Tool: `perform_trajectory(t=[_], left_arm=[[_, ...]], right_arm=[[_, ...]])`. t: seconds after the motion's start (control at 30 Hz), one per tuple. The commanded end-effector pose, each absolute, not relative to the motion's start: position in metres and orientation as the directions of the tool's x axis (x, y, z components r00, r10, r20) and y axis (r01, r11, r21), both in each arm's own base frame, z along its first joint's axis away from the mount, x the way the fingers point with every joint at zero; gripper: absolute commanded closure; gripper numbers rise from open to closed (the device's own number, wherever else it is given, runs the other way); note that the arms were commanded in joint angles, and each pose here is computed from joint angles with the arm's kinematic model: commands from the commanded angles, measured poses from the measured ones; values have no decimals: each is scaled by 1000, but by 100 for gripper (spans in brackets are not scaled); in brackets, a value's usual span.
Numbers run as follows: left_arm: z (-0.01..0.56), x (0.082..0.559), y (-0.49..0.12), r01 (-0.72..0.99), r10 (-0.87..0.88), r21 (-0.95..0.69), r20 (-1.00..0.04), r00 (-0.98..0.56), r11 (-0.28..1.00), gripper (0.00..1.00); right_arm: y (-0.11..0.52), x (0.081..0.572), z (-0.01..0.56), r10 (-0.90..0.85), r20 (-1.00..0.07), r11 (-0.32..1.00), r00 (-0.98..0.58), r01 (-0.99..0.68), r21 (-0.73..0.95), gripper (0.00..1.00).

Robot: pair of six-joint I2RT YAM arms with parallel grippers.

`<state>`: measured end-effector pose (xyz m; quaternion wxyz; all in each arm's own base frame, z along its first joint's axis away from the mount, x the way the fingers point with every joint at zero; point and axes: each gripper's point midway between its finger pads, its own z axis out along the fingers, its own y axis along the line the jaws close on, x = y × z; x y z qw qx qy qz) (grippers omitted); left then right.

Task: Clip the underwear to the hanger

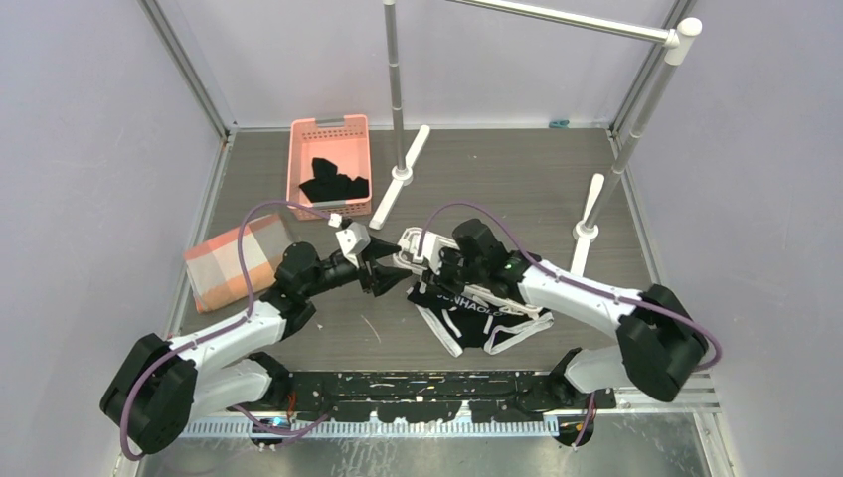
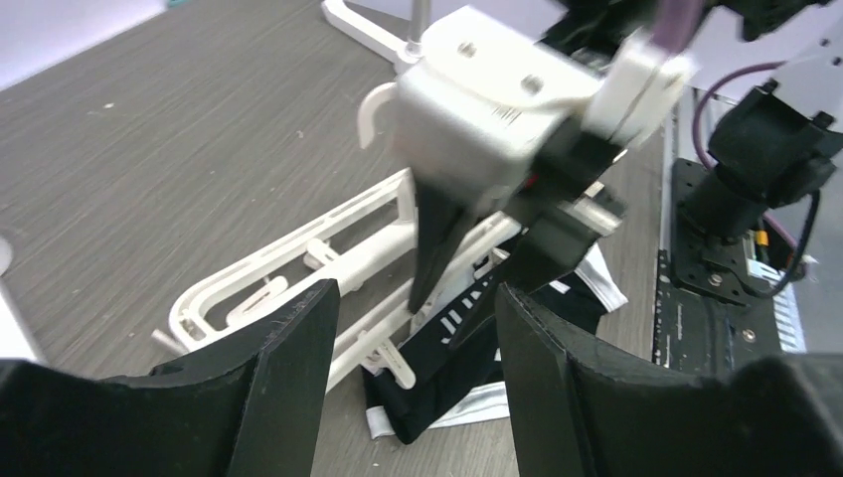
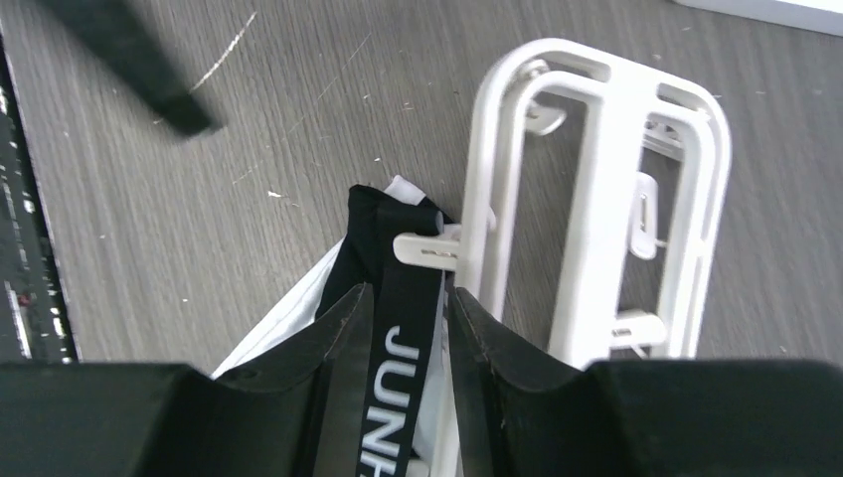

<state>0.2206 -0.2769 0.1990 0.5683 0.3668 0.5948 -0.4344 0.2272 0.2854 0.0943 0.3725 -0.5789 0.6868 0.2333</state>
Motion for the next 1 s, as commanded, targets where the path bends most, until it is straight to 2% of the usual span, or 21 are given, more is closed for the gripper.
perform_trajectory(t=[0.0,0.1,0.27,0.4,0.5,0.6,0.67,0.8,0.97], left_arm=[[209,235,-268,887,-70,-99,-995,-76,451,39],[213,241,-268,871,-78,-123,-992,-98,476,38],[219,245,-273,873,-88,-148,-989,-120,466,38],[228,243,-285,908,-61,-126,-992,-111,399,38],[230,242,-293,927,-36,-127,-992,-122,354,38],[232,240,-296,932,-34,-130,-991,-127,339,39],[233,239,-296,933,-35,-129,-992,-125,337,39],[237,235,-295,933,-29,-130,-991,-128,335,39],[251,228,-289,926,-55,-161,-987,-151,342,39]], right_arm=[[285,229,158,-470,-882,335,-41,-932,-136,60],[270,229,190,-349,-926,497,-145,-866,-52,59],[241,221,214,-193,-934,666,-301,-739,101,55],[198,225,219,-167,-921,812,-352,-579,74,54],[161,232,228,-146,-927,903,-345,-429,17,46],[141,236,224,-168,-921,936,-351,-350,-37,36],[141,241,219,-187,-903,940,-386,-339,-49,34],[152,256,206,-153,-871,955,-468,-298,-8,34],[149,287,186,-56,-850,985,-523,-169,39,37]])
